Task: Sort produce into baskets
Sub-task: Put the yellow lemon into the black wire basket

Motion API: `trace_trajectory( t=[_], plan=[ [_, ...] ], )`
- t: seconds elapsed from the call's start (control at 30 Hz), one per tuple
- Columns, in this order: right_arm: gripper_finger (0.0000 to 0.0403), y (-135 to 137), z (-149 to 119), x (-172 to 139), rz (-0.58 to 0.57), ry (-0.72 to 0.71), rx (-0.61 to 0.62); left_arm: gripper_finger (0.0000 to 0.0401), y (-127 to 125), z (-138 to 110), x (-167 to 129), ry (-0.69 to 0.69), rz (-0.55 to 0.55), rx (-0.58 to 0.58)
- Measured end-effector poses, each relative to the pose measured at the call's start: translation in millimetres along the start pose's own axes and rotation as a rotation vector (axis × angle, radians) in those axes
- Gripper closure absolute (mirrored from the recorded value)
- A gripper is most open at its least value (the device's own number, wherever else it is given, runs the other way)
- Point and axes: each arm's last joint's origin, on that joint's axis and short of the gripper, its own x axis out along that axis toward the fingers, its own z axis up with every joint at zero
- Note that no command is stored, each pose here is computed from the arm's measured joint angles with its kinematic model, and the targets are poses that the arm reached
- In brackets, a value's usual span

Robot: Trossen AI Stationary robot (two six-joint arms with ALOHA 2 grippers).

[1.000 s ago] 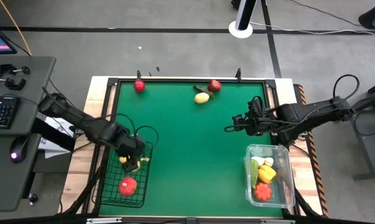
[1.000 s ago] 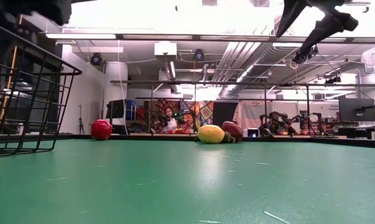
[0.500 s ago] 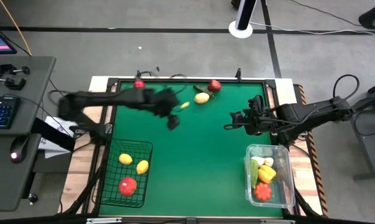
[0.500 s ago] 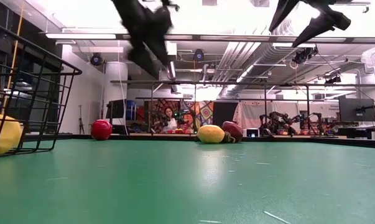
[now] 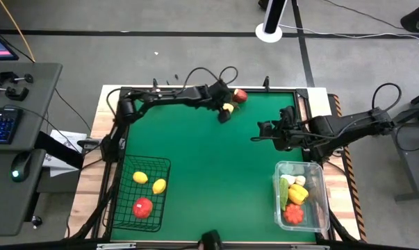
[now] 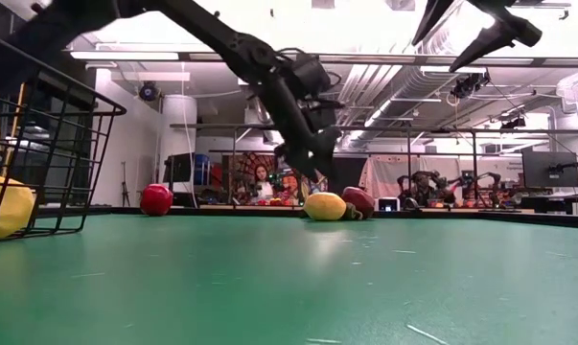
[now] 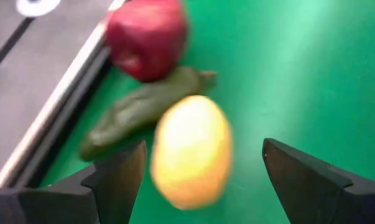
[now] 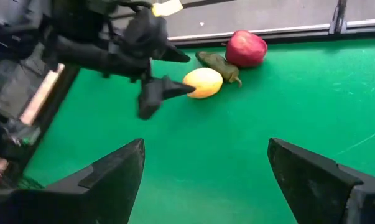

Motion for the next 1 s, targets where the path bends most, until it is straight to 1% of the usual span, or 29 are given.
trace_trajectory(
  t=[0.07, 0.13, 0.33, 0.47, 0.57, 0.73, 0.8, 0.93, 1.0],
  plan=[
    [0.007, 0.0, 0.0, 0.0, 0.0, -0.001, 0.025, 0.0091, 5.8, 1.8, 6.8, 0.016, 0.042, -0.014],
    [0.007, 0.1, 0.0, 0.0, 0.0, -0.001, 0.026, 0.0091, 10.6, 2.8, 11.8, 0.03, 0.055, -0.017],
    [0.007, 0.1, 0.0, 0.0, 0.001, 0.001, 0.046, 0.0091, 16.3, 0.0, 15.3, 0.063, -0.003, -0.01],
    [0.007, 0.1, 0.0, 0.0, 0.001, 0.002, 0.053, 0.0091, 14.9, -2.8, 15.0, 0.092, -0.041, -0.052],
    [0.007, 0.1, 0.0, 0.0, 0.001, 0.002, 0.053, 0.0091, 13.4, -2.9, 14.9, 0.094, -0.069, -0.06],
    [0.007, 0.1, 0.0, 0.0, 0.001, 0.002, 0.052, 0.0091, 9.5, -0.7, 16.2, 0.068, -0.067, -0.052],
    [0.007, 0.1, 0.0, 0.0, 0.001, 0.002, 0.053, 0.0091, 8.4, -2.8, 21.9, 0.072, -0.009, -0.017],
    [0.007, 0.2, -0.3, 0.0, 0.002, 0.01, 0.053, 0.0091, 5.6, -20.2, 41.4, 0.171, -0.013, 0.055],
    [0.007, 0.2, -0.5, 0.0, 0.003, 0.019, 0.057, 0.0091, 5.1, -26.8, 45.4, 0.218, -0.014, 0.075]
  ],
)
